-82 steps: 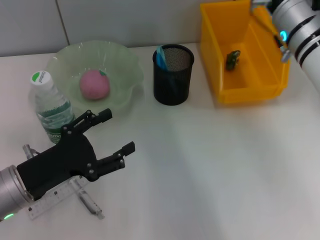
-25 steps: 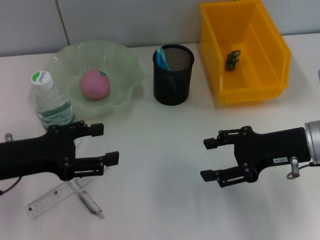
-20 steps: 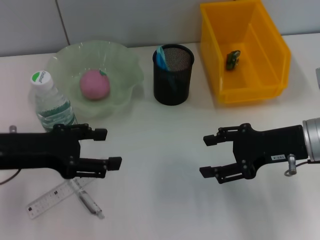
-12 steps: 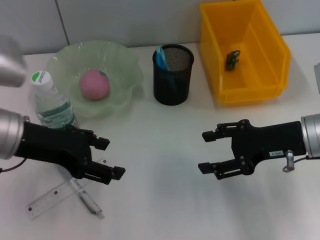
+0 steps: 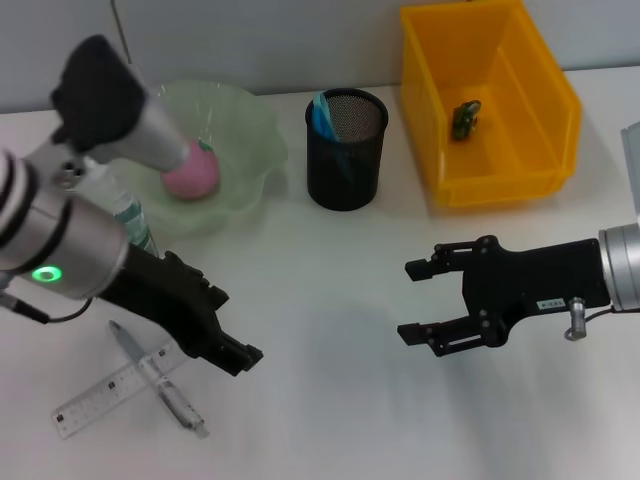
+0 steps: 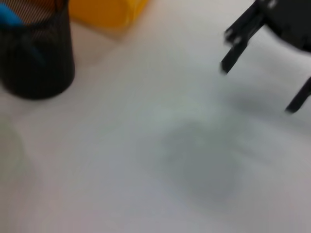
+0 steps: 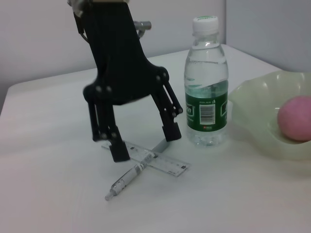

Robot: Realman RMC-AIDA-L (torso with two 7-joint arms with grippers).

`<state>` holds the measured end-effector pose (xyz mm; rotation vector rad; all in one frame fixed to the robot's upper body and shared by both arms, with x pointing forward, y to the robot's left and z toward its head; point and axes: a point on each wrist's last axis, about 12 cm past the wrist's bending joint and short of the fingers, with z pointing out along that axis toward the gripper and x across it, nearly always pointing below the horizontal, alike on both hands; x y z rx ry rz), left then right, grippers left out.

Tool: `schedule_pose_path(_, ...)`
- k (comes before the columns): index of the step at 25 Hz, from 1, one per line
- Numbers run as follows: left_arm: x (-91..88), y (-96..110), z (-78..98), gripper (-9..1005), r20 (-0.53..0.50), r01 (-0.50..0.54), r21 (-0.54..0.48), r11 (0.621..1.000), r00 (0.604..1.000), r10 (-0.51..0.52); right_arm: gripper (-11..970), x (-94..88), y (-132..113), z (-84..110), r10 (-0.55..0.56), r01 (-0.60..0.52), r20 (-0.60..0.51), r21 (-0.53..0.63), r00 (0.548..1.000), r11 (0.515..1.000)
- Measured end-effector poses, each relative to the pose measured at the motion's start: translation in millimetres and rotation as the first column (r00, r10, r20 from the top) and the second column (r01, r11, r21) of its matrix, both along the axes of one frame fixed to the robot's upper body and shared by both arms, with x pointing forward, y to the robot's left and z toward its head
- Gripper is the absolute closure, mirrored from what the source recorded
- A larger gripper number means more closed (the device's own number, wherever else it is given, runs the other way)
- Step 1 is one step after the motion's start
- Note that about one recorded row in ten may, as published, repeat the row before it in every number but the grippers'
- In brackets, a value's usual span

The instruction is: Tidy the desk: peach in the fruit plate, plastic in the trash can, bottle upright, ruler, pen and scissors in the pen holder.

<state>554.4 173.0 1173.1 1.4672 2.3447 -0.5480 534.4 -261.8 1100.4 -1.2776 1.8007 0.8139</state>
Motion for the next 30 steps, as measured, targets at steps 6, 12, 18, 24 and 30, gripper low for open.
schedule_pose_path(6,6.2,-16.8,-3.1,219,0.040,-0.034,0.125,0.992,0.999,0.029,167,1.0,0.1,-0.2,0.006,-0.005,0.027,-0.005,1.000,1.000)
schedule_pose_path(12,7.8,-24.8,-15.9,220,0.071,-0.040,0.231,0.972,0.997,0.024,167,1.9,0.2,-0.2,0.003,-0.002,0.034,-0.007,0.999,1.000)
schedule_pose_path(18,12.5,-24.9,-29.2,221,0.070,-0.039,0.267,0.963,0.997,0.021,168,2.1,0.3,0.3,0.003,-0.003,0.037,-0.007,0.999,1.000)
schedule_pose_path(24,16.0,-25.2,-34.9,222,0.078,-0.042,0.268,0.963,0.997,0.022,168,2.3,1.1,0.4,0.002,-0.002,0.038,-0.003,0.999,1.000)
schedule_pose_path(30,19.4,-24.1,-42.9,223,0.069,-0.041,0.281,0.959,0.997,0.022,167,3.6,1.8,1.3,0.004,-0.004,0.039,-0.005,0.999,1.000)
